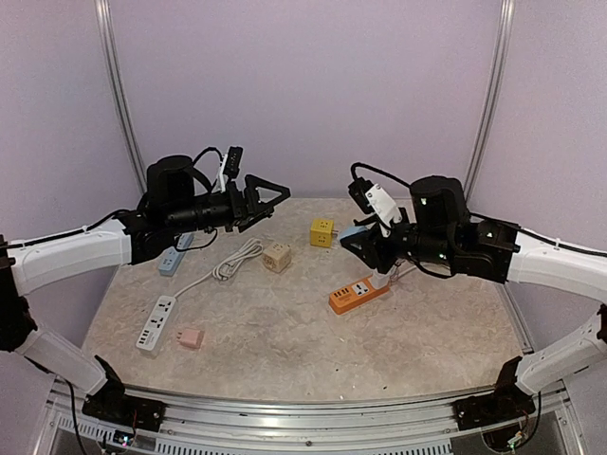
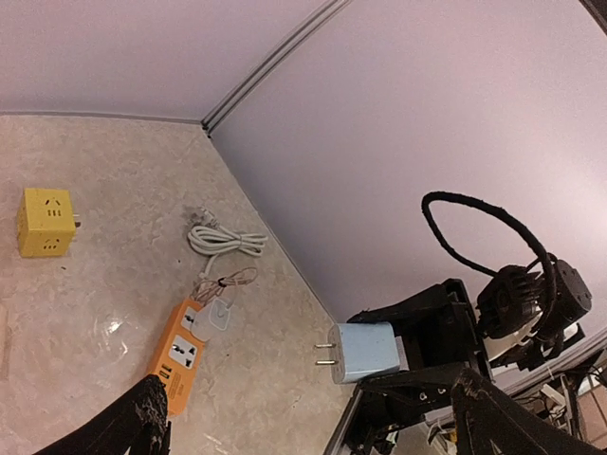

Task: Insert the plug
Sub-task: Insert the plug into the socket.

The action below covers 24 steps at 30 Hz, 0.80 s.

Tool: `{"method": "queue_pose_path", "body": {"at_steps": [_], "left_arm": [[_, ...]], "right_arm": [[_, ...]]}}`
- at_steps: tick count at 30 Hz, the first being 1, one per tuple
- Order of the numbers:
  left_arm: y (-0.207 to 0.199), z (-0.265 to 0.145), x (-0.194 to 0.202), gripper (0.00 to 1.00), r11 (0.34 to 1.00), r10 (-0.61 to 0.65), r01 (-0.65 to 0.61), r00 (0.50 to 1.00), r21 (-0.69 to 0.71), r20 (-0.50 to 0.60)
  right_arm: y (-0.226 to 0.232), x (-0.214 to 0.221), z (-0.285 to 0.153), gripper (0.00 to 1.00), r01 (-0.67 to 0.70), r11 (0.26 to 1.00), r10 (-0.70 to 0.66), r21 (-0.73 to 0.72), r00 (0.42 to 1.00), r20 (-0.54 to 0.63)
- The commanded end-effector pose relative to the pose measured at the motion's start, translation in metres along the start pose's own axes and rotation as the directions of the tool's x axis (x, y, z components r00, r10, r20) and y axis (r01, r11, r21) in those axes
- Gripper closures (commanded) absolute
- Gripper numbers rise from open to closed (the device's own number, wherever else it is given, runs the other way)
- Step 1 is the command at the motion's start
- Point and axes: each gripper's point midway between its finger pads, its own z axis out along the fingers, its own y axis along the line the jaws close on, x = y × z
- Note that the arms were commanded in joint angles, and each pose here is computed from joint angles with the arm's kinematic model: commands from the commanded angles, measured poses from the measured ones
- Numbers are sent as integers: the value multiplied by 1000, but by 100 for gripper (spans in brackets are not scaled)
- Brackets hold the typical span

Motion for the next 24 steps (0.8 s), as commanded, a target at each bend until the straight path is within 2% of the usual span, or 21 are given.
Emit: {"method": "queue_pose_path", "body": {"at_steps": [1, 5, 11, 19, 24], "left_arm": [[40, -8, 8, 1, 983, 1, -1, 1000, -182, 0], [46, -9, 10, 1, 979, -14, 14, 1000, -205, 4], [50, -11, 12, 1, 975, -19, 19, 1000, -222, 2], [49, -12, 17, 1, 977, -32, 31, 999, -212, -1], [50, -11, 19, 1, 977, -38, 37, 999, -209, -2]], "right_arm": [[5, 48, 19, 100, -125, 992, 127, 23, 956, -264], [-1, 74, 33, 100, -184, 976, 214, 114, 903, -372], [-7, 100, 44, 100, -224, 954, 292, 200, 845, -448], [-21, 145, 60, 100, -298, 920, 389, 253, 758, -523], [-32, 158, 64, 100, -317, 906, 422, 280, 735, -531]]}}
